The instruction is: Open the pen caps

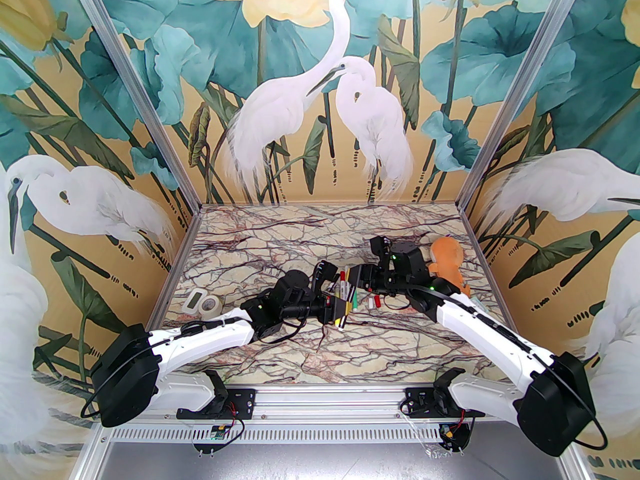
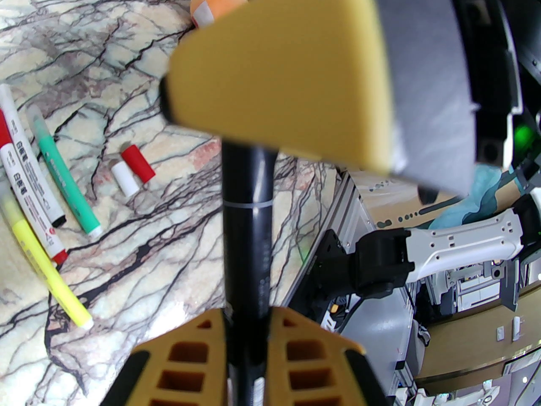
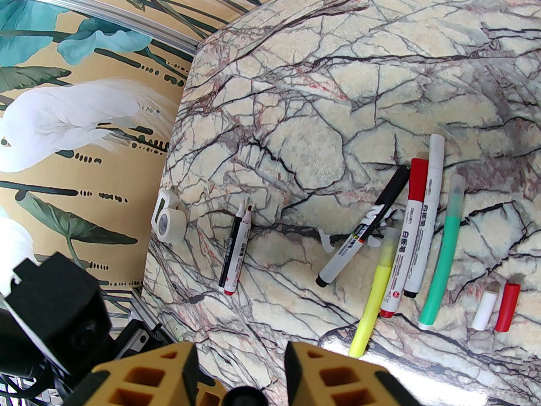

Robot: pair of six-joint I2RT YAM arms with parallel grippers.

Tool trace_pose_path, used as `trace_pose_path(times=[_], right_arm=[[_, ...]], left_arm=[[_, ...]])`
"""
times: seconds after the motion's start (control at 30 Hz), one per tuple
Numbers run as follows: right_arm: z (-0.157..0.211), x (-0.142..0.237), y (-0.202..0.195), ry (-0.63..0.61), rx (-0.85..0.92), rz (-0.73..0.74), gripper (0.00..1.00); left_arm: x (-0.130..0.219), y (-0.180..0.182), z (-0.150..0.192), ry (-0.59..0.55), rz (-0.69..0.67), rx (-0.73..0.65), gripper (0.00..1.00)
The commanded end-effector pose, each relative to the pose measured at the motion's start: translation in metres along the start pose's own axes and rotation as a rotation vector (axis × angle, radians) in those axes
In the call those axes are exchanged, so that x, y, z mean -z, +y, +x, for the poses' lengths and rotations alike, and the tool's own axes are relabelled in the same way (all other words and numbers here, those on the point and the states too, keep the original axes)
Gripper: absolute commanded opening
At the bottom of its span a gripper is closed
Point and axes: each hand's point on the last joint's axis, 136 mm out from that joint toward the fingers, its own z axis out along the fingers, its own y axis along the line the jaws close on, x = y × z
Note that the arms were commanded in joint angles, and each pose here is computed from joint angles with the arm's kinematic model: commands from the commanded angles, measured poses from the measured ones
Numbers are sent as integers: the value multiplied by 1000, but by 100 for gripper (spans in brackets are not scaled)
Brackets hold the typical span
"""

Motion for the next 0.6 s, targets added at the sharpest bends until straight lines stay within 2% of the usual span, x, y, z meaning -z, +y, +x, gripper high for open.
trace_pose_path(times=[0.0,0.4,0.57], right_arm=[[2,-4,5,19,6,-21,40],[3,-6,8,22,7,-31,31],[3,-5,7,18,14,-26,30]], left_arm=[[-3,-3,-5,-25,11,-4,12],[-6,-2,-2,-11,11,-1,12],[-8,-2,0,-2,12,-1,11]])
